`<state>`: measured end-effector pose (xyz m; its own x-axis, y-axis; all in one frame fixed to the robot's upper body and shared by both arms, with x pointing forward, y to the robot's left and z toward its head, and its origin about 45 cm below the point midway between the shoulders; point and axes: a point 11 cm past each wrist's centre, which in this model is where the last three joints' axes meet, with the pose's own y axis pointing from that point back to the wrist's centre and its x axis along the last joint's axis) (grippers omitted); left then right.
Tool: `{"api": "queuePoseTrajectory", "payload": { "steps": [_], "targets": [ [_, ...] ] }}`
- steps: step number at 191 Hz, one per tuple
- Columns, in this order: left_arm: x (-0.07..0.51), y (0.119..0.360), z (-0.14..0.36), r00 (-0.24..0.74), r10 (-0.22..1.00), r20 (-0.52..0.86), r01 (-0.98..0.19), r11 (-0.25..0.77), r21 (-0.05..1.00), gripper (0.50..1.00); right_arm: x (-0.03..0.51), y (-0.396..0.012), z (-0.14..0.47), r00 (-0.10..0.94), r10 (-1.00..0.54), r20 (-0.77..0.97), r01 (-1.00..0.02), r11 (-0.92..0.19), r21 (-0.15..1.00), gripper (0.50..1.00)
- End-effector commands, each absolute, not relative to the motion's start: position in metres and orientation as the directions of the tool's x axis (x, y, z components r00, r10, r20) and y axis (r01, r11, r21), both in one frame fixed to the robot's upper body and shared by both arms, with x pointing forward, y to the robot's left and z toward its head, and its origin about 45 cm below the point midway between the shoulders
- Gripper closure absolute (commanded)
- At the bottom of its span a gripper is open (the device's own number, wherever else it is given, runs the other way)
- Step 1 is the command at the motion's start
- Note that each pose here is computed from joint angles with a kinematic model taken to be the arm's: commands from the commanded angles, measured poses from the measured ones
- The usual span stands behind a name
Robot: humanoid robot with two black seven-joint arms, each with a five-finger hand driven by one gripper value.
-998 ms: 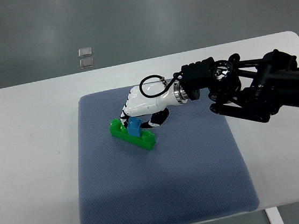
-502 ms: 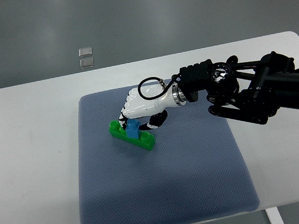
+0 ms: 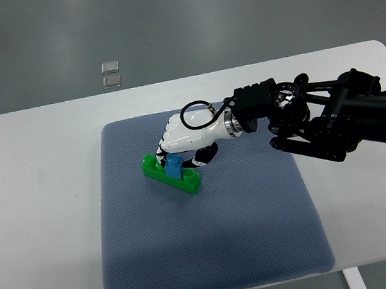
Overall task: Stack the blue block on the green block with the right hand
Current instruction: 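Press the blue block down onto the green block's studs with the right hand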
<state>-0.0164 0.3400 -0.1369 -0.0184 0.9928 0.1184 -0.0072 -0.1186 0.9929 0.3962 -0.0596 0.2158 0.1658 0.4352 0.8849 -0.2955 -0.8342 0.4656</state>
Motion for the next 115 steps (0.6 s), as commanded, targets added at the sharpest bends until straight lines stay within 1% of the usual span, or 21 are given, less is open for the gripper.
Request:
{"api": "queuePoseTrajectory", "payload": {
  "steps": [1,30,115],
  "targets": [
    [-0.0162,0.3400,-0.1369,-0.018,0.993,0.118,-0.007,-0.118,0.993,0.500,0.3956,-0.0601,0.2127,0.171,0.437,0.883,-0.296,-0.832,0.469,0.953],
    [-0.0162,0.3400,-0.1369,-0.018,0.993,0.118,-0.007,-0.118,0.993,0.500,0.3925,-0.0549,0.2101,0.171,0.436,0.883,-0.285,-0.836,0.468,0.953],
    [-0.0173,0.3400,-0.1369,-0.018,0.993,0.118,-0.004,-0.118,0.993,0.500,0.3945,-0.0586,0.2076,0.177,0.437,0.882,-0.295,-0.831,0.471,0.953]
  ]
}}
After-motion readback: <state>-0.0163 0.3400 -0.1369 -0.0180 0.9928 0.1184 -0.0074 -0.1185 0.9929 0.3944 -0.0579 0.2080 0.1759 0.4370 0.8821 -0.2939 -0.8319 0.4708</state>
